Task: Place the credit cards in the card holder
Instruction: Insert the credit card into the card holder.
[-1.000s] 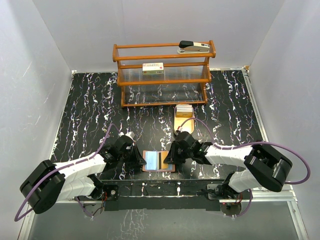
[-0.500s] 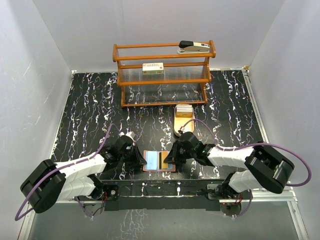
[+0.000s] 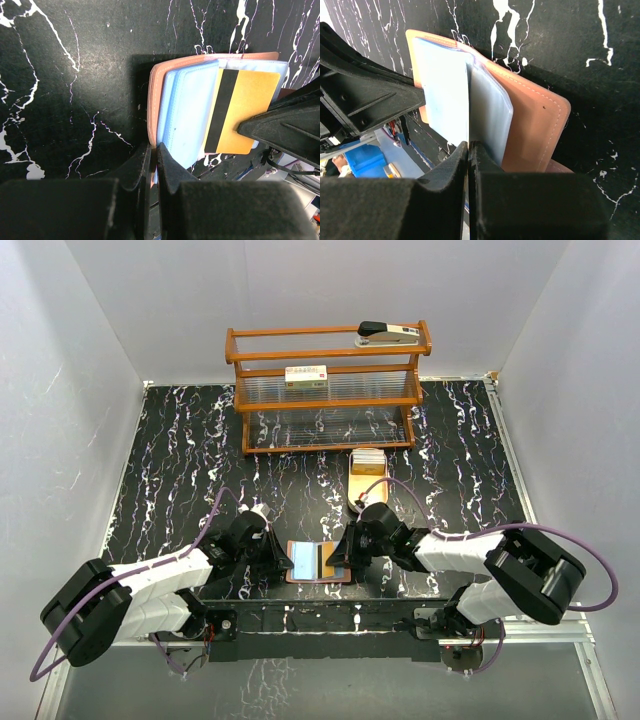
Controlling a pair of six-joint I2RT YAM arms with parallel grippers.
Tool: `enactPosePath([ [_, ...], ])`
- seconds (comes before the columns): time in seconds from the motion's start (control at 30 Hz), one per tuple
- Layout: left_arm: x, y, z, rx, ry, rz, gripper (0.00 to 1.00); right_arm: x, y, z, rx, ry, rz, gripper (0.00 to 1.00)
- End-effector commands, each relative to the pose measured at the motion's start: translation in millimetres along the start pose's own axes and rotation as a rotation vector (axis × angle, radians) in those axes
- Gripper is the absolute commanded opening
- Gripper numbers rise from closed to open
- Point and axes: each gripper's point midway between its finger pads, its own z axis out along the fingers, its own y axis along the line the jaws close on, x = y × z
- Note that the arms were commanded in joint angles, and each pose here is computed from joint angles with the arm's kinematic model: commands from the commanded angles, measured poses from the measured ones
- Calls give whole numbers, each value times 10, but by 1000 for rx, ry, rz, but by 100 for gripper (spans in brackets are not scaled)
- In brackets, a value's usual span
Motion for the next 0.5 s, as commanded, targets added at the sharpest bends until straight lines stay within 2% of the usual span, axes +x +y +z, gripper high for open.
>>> enactPosePath([
  [0.0, 153, 267, 13, -92, 46, 10, 0, 49, -26, -1, -20, 18, -18, 0],
  [0.33, 156, 271, 9, -92, 45, 7, 0, -37, 189, -91, -122, -20, 26, 0],
  [0.47, 165, 274, 11, -90, 47, 3, 0, 59, 31, -86, -107, -8, 55, 0],
])
